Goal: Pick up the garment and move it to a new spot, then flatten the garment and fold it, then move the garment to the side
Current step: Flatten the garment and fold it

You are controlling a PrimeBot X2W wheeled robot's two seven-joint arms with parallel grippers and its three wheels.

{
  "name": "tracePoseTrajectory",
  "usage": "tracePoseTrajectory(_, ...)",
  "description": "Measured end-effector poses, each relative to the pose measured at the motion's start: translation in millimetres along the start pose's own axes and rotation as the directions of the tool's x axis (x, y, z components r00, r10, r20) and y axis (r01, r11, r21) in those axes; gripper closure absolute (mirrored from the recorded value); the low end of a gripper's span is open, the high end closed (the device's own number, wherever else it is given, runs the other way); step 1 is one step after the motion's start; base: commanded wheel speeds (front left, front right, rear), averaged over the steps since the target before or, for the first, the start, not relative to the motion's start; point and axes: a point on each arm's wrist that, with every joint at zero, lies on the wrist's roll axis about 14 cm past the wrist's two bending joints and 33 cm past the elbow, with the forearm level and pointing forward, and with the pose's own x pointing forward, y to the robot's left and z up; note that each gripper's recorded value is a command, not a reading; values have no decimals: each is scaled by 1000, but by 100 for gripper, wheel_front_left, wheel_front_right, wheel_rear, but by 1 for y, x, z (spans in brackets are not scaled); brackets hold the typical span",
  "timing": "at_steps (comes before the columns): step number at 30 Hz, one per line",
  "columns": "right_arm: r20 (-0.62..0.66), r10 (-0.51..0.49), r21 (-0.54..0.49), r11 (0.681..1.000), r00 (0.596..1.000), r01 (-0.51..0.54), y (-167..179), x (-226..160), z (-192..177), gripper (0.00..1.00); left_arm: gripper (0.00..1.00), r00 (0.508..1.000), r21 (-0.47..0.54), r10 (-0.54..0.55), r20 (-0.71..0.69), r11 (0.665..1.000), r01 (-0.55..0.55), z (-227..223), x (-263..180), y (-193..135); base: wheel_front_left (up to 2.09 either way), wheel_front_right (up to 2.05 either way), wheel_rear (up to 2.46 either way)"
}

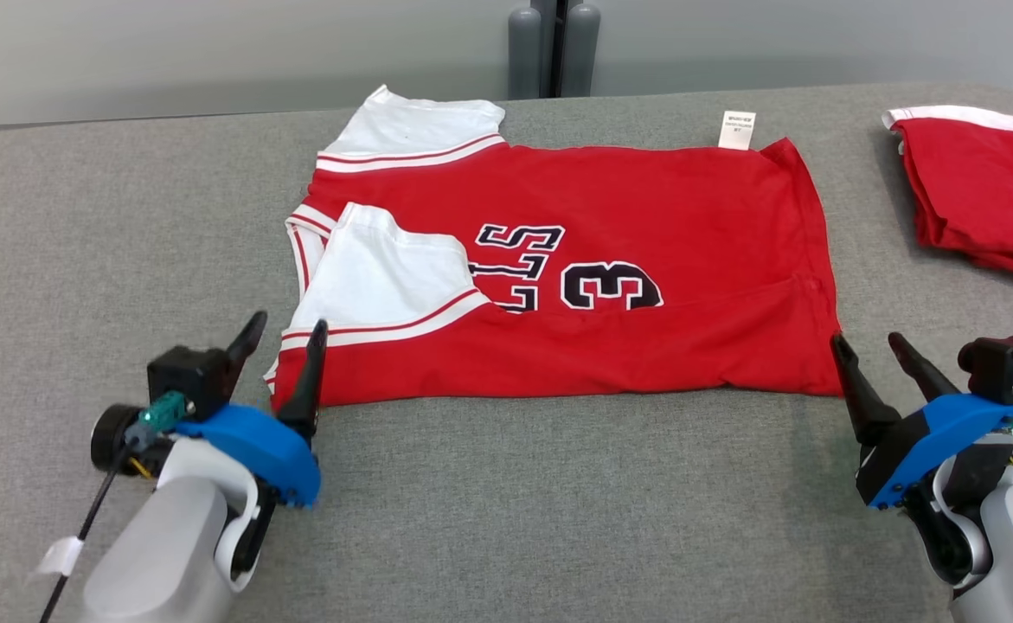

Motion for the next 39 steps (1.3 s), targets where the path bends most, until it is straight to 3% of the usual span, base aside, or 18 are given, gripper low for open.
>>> tracePoseTrajectory(12,-108,-13,-31,999,994,9,-4,6,-32,0,0,988,27,28,-153,999,-24,-49,-19,9,0,0,0)
tracePoseTrajectory(25,-173,-4,-28,1000,985,-1,5,20,-51,0,0,975,6,26,-222,1000,-25,-67,-17,8,0,0,0)
tracePoseTrajectory(26,-178,-1,-23,1000,984,-3,7,21,-53,39,38,975,2,24,-223,1000,-25,-67,-16,7,0,0,0)
tracePoseTrajectory(27,-180,1,-20,1000,984,-4,8,22,-53,69,58,975,1,22,-223,1000,-23,-66,-14,6,0,0,0)
tracePoseTrajectory(28,-176,4,-20,1000,984,-7,9,23,-52,100,87,975,-6,21,-223,1000,-22,-65,-13,6,0,0,0)
tracePoseTrajectory(29,-167,8,-13,1000,986,-10,11,24,-51,100,100,975,-15,19,-220,1000,-23,-65,-13,4,0,0,0)
tracePoseTrajectory(39,-86,42,5,999,995,-42,23,18,-34,100,100,990,-57,46,-130,997,-54,-39,-21,5,0,0,0)
